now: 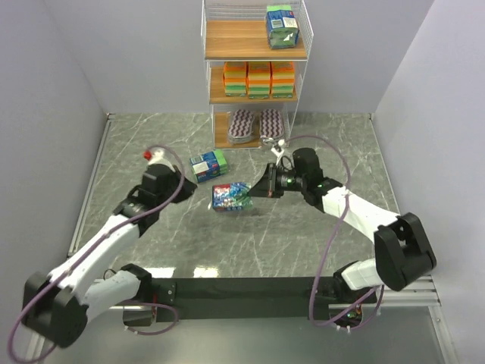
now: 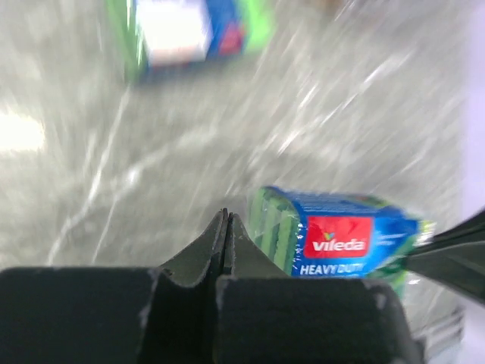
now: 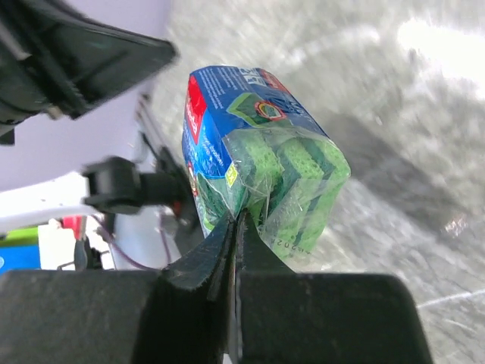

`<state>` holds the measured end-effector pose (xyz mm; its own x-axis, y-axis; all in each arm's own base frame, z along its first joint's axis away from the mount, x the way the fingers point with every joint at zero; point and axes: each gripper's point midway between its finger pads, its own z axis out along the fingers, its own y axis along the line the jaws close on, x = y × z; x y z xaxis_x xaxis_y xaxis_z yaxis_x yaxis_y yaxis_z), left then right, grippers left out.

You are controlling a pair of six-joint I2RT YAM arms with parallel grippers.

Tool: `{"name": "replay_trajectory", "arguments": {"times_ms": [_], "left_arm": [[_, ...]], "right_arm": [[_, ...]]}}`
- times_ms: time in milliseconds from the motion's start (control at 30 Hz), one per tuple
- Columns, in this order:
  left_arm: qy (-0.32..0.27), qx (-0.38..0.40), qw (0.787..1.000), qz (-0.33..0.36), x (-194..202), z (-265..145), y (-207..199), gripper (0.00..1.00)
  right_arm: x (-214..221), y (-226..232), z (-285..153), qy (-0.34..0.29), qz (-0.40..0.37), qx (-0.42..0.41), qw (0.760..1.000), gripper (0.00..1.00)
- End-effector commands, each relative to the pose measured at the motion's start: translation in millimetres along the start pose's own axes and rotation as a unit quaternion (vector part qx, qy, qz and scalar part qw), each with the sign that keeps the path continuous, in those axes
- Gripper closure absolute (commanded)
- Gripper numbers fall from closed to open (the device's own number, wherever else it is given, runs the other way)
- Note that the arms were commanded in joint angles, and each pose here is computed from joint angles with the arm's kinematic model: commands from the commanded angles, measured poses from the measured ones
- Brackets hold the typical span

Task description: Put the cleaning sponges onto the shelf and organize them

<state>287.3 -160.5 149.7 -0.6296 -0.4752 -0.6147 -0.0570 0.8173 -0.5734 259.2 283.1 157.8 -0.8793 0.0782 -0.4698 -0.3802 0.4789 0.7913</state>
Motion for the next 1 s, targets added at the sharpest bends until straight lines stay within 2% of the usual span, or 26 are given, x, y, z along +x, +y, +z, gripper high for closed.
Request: {"name": "replay_trajectory", "arguments": {"times_ms": [0, 67, 167, 267, 333, 400, 433, 567, 667, 867, 967], "left_arm": [[-0.101, -0.016, 0.995, 0.009, -57, -41, -9, 0.99], [-0.127, -0.006, 0.992, 0.007, -70, -58, -16, 0.99], [-0.133, 0.002, 0.991, 0.006, -73, -66, -19, 0.99], [-0.118, -0.002, 0.993, 0.006, -65, -63, -15, 0.99], [-0.107, -0.002, 0.994, 0.004, -59, -62, -12, 0.99], [-0.105, 0.006, 0.994, 0.001, -56, -64, -13, 0.99], [-0.1, 0.008, 0.995, -0.003, -51, -64, -11, 0.99], [-0.104, 0.022, 0.994, -0.009, -49, -73, -13, 0.99], [-0.102, 0.029, 0.994, -0.007, -47, -78, -13, 0.99], [-0.098, 0.041, 0.994, -0.008, -45, -84, -17, 0.99], [-0.096, 0.045, 0.994, -0.012, -44, -86, -18, 0.99]], "right_arm": [[-48, 56, -28, -0.063, -0.04, -0.059, 0.995, 1.0], [-73, 79, -40, -0.103, -0.048, -0.082, 0.99, 1.0], [-114, 120, -60, -0.177, -0.07, -0.111, 0.975, 1.0], [-160, 154, -82, -0.257, -0.079, -0.124, 0.955, 1.0], [-192, 155, -93, -0.313, -0.049, -0.108, 0.942, 1.0], [-221, 166, -110, -0.369, -0.034, -0.121, 0.921, 1.0], [-239, 164, -121, -0.416, -0.003, -0.117, 0.902, 1.0], [-282, 174, -152, -0.516, 0.051, -0.138, 0.844, 1.0], [-313, 193, -171, -0.561, 0.076, -0.153, 0.81, 1.0], [-369, 208, -137, -0.572, 0.091, -0.141, 0.803, 1.0], [-388, 205, -129, -0.591, 0.112, -0.133, 0.788, 1.0]]}}
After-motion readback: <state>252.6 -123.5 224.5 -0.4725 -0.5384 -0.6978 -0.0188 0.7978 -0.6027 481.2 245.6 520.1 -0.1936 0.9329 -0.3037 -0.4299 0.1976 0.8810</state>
